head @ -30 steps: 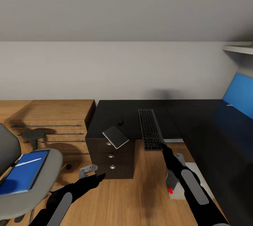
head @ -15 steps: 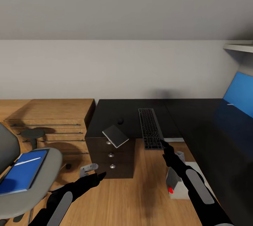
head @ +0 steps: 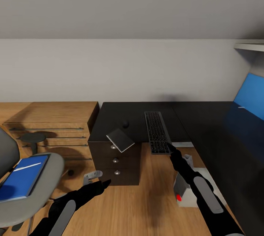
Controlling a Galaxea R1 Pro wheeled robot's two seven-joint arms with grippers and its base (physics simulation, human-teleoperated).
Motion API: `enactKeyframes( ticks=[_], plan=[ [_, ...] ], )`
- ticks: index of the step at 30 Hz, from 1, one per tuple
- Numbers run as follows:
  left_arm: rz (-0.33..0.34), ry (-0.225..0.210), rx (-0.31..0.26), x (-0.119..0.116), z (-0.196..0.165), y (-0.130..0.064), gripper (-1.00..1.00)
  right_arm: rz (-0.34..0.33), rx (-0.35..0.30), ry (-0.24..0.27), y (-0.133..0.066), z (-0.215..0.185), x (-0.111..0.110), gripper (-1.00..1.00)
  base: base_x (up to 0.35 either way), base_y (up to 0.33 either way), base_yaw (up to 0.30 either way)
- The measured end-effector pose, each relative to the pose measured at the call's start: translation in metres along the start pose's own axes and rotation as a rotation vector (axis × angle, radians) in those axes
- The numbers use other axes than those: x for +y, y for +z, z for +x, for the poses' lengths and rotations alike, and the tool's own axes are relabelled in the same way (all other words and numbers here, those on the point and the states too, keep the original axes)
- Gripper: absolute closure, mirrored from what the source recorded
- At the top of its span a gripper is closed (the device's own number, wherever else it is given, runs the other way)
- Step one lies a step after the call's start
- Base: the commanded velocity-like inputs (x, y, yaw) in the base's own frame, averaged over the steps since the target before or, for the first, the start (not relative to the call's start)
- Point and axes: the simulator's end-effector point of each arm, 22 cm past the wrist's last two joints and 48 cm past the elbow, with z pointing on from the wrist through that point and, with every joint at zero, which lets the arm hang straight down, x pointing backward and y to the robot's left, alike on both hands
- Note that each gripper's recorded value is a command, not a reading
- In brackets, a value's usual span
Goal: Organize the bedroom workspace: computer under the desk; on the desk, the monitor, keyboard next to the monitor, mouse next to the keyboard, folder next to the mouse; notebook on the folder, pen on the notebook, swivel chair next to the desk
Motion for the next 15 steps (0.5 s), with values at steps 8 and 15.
enactKeyframes(
  ticks=[8,15],
  plan=[
    [0.001,-0.001,0.003,0.006,0.009,0.009,-1.0,-0.072,0.002,-0.062,0.003,0.004,0.004,-1.0,0.0,0.0,0.0],
    [0.0,-0.002,0.003,0.011,0.016,0.017,-1.0,-0.073,0.004,-0.068,0.005,0.007,-0.008,-1.0,0.0,0.0,0.0]
  ],
)
